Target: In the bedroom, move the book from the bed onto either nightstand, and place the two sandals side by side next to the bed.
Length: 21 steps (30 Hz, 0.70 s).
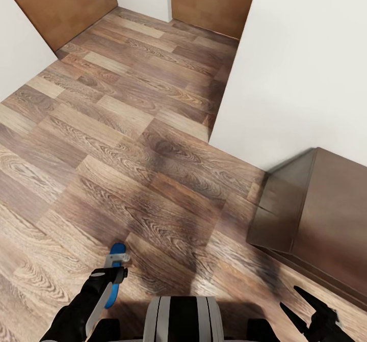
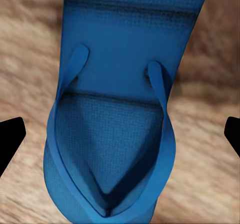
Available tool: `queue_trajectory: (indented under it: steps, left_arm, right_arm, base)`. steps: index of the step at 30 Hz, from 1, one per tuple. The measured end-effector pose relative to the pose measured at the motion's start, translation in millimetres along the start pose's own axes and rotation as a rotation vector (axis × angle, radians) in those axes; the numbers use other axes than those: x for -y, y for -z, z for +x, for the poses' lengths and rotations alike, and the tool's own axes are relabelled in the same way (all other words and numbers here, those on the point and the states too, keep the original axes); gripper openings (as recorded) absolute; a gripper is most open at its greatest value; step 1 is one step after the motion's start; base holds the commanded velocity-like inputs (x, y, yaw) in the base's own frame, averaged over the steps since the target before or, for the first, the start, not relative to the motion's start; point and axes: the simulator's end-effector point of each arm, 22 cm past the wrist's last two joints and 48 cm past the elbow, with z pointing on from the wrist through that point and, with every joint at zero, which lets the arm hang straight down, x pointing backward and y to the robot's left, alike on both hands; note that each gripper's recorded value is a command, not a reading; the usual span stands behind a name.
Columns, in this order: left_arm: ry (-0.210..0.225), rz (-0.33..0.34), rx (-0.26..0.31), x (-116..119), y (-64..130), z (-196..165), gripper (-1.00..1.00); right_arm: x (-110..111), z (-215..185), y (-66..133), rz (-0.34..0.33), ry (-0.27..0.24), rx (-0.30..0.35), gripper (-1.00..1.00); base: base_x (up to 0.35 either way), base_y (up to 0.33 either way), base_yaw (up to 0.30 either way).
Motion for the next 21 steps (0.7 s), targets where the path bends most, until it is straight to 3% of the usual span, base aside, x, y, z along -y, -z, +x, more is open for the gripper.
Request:
queue_trajectory:
  steps: [7, 21]
  left_arm:
    - [0.002, 0.000, 0.001, -0.1, -0.1, 0.0, 1.00]
    - [-0.008, -0.002, -0.056, 2.3, -17.7, 26.2, 1.00]
  right_arm:
    - [0.1, 0.0, 0.1, 0.000, 0.000, 0.000, 1.00]
    - [21.7, -1.0, 2.0, 0.043, -0.036, 0.005, 1.00]
  base:
    - [0.004, 0.001, 0.000]
    - [0.000, 0.000, 0.000]
